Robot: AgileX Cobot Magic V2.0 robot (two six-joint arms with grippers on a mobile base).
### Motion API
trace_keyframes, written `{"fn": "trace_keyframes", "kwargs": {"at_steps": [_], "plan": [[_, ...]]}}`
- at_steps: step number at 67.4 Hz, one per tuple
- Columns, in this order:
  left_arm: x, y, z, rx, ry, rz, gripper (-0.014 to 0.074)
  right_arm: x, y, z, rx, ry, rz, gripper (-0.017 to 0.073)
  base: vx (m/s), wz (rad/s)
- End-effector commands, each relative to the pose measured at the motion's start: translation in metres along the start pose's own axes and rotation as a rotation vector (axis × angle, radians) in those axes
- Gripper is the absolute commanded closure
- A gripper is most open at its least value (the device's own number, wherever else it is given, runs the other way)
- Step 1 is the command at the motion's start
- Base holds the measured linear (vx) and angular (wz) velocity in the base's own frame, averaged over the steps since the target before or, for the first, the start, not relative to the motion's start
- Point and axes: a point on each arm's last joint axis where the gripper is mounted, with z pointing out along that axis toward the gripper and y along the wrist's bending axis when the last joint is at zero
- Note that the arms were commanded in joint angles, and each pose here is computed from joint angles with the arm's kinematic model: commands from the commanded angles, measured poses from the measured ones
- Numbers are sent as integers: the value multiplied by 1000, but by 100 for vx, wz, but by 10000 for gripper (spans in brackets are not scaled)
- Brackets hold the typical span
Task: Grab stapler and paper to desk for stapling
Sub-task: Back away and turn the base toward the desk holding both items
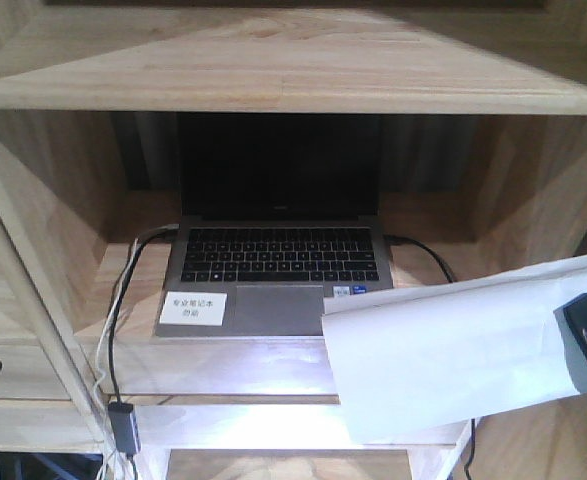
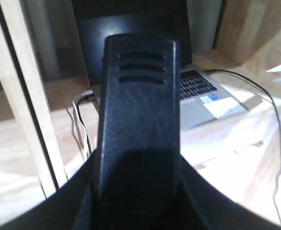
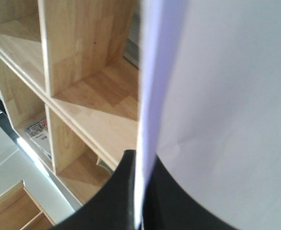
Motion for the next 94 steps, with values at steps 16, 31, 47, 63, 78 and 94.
{"fn": "trace_keyframes", "kwargs": {"at_steps": [16, 31, 47, 63, 78, 94], "plan": [[-18, -1, -4, 7, -129, -8, 600, 1, 1, -5, -40, -16, 1, 566, -13, 0], [-18, -1, -4, 6, -129, -8, 600, 1, 1, -5, -40, -16, 1, 566, -14, 8], [-18, -1, -4, 6, -129, -8, 600, 1, 1, -5, -40, -16, 1, 566, -17, 1], [-18, -1, -4, 6, -129, -8, 600, 1, 1, -5, -41, -16, 1, 566, -17, 2], [-18, -1, -4, 6, -129, -8, 600, 1, 1, -5, -41, -16, 1, 566, -11, 25], [-18, -1, -4, 6, -129, -8, 600, 1, 1, -5, -41, -16, 1, 566, -7, 46]]}}
